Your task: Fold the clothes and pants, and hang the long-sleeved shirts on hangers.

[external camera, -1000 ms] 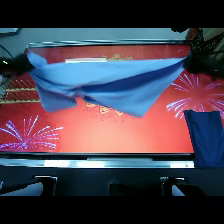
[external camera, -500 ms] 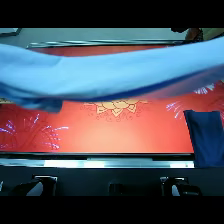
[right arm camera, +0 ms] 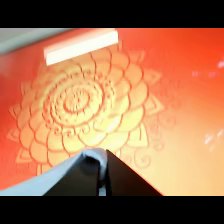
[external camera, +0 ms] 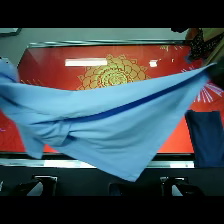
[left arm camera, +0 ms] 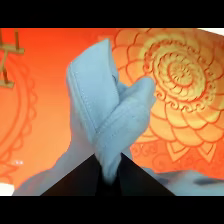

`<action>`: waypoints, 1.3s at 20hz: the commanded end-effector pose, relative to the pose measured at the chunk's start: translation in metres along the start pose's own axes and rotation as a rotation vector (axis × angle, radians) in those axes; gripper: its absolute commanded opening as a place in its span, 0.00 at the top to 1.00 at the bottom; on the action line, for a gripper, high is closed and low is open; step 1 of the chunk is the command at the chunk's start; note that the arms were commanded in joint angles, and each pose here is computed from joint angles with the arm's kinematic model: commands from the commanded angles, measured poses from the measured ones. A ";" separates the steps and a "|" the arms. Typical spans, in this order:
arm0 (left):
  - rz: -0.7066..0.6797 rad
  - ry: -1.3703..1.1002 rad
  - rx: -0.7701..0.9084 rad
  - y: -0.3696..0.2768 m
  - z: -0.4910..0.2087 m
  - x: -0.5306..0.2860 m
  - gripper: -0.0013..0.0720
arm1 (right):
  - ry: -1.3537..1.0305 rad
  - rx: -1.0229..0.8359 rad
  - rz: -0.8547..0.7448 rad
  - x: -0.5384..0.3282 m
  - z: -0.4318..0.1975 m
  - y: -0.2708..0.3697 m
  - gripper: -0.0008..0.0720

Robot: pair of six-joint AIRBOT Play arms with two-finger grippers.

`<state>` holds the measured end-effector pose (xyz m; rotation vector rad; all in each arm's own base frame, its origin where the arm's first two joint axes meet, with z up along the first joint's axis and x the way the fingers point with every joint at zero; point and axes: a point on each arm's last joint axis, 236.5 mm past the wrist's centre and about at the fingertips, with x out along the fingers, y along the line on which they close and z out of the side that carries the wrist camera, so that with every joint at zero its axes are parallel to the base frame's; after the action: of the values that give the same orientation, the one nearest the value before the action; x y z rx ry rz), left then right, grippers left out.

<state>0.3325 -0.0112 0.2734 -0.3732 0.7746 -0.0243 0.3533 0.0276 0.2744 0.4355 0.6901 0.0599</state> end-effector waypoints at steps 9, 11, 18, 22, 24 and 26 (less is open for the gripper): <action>0.054 0.481 -0.174 0.065 -0.167 0.338 0.95 | 0.439 0.280 -0.043 0.296 -0.106 -0.094 0.94; 0.037 0.514 -0.138 0.065 -0.168 0.354 0.95 | 0.438 0.311 -0.057 0.305 -0.111 -0.100 0.94; 0.074 0.473 -0.074 0.116 -0.092 0.286 0.24 | 0.518 0.264 -0.058 0.288 -0.123 -0.097 0.94; 0.131 0.424 -0.222 0.187 -0.093 0.204 0.24 | 0.567 0.214 -0.039 0.269 -0.128 -0.089 0.94; 0.099 0.394 -0.341 0.208 -0.127 0.181 0.24 | 0.589 0.208 -0.035 0.261 -0.130 -0.085 0.94; 0.067 0.390 -0.485 0.221 -0.170 0.173 0.24 | 0.614 0.199 -0.029 0.256 -0.134 -0.083 0.94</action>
<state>0.3617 0.1076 -0.0127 -0.6456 1.2265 0.1365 0.4719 0.0478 -0.0090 0.6243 1.2710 0.0737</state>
